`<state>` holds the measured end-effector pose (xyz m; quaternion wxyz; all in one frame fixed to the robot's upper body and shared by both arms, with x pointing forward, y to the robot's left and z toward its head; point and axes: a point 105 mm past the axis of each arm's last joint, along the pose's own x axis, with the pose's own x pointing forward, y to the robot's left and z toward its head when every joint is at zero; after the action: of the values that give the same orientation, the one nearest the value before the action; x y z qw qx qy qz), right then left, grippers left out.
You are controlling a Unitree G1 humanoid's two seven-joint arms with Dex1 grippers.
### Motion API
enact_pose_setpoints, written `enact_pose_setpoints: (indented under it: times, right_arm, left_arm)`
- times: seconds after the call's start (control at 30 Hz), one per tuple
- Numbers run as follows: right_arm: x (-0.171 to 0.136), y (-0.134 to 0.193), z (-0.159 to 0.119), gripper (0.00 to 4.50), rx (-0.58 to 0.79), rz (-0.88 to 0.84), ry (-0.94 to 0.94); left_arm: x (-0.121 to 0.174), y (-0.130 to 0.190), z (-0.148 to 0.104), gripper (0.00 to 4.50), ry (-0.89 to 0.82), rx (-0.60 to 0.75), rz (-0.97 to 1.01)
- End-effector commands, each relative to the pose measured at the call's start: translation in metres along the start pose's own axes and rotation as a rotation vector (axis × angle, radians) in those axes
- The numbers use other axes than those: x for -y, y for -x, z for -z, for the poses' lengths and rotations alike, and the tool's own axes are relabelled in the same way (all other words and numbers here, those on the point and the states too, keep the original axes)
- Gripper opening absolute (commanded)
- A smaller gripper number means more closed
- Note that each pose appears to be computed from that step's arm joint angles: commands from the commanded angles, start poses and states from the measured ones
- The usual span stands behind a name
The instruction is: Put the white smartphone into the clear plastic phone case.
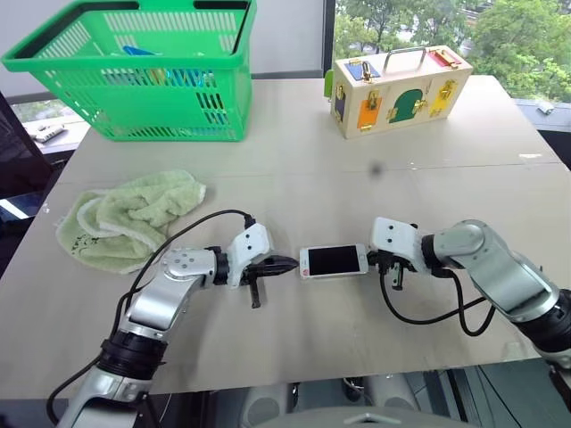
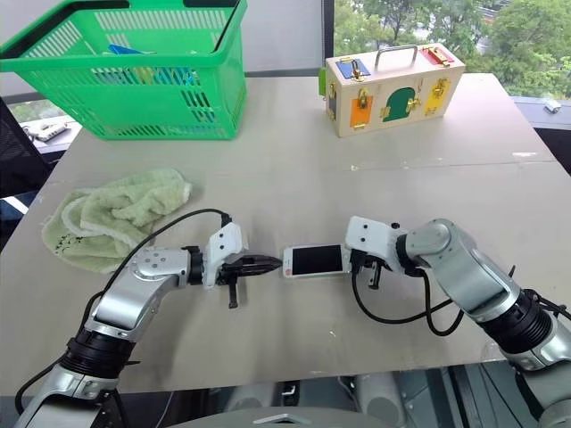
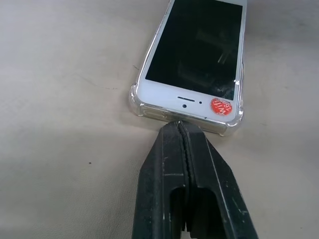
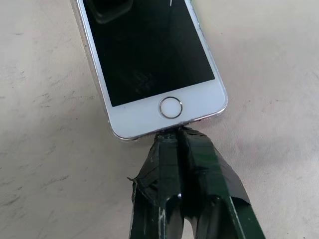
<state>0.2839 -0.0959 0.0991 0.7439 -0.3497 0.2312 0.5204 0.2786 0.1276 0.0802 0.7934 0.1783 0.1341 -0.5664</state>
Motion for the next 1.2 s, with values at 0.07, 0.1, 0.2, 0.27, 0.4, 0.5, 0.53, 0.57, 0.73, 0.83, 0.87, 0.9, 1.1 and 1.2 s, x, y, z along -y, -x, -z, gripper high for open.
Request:
enact_pose_setpoints:
  times: [0.07,0.1,0.2,0.27,0.4,0.5,0.53,0.57,0.73,0.83,0.87,0.9,1.1,1.2]
  right_arm:
    - [-0.004,0.004,-0.011,0.03,0.059,-0.013,0.039]
    - [-0.001,0.01,-0.007,0.03,0.05,0.004,0.03]
    - [0.005,0.026,0.01,0.03,0.003,0.042,0.011]
    - [0.006,0.035,0.018,0.03,-0.018,0.058,-0.007]
    - [0.009,0.043,0.029,0.03,-0.048,0.082,-0.024]
    - [0.012,0.046,0.035,0.03,-0.062,0.092,-0.035]
    - [0.013,0.046,0.036,0.03,-0.065,0.096,-0.037]
    - [0.014,0.047,0.038,0.03,-0.07,0.1,-0.041]
    - [0.026,0.062,0.059,0.03,-0.126,0.192,-0.073]
    - [0.031,0.081,0.066,0.03,-0.107,0.247,-0.137]
    - [0.031,0.085,0.066,0.03,-0.097,0.256,-0.151]
    - [0.032,0.09,0.062,0.03,-0.054,0.265,-0.186]
    - [0.033,0.09,0.045,0.03,0.09,0.273,-0.288]
    - [0.032,0.08,0.031,0.03,0.169,0.251,-0.343]
  left_arm:
    - [0.01,-0.015,-0.017,0.0,-0.037,0.069,0.053]
    - [0.011,-0.018,-0.019,0.0,-0.039,0.076,0.058]
    - [0.014,-0.029,-0.027,0.0,-0.05,0.1,0.08]
    - [0.016,-0.037,-0.031,0.0,-0.06,0.113,0.102]
    - [0.015,-0.05,-0.037,0.0,-0.081,0.127,0.128]
    - [0.01,-0.058,-0.041,0.0,-0.094,0.132,0.138]
    - [0.009,-0.06,-0.042,0.0,-0.096,0.132,0.138]
    - [0.008,-0.061,-0.043,0.0,-0.097,0.133,0.137]
    - [0.002,-0.046,-0.038,0.0,-0.08,0.115,0.123]
    - [-0.004,-0.031,-0.032,0.0,-0.067,0.094,0.108]
    - [-0.005,-0.028,-0.032,0.0,-0.067,0.094,0.108]
    - [-0.003,-0.027,-0.037,0.0,-0.064,0.112,0.123]
    - [0.012,-0.045,-0.068,0.0,-0.041,0.188,0.209]
    - [0.015,-0.056,-0.066,0.0,-0.044,0.149,0.239]
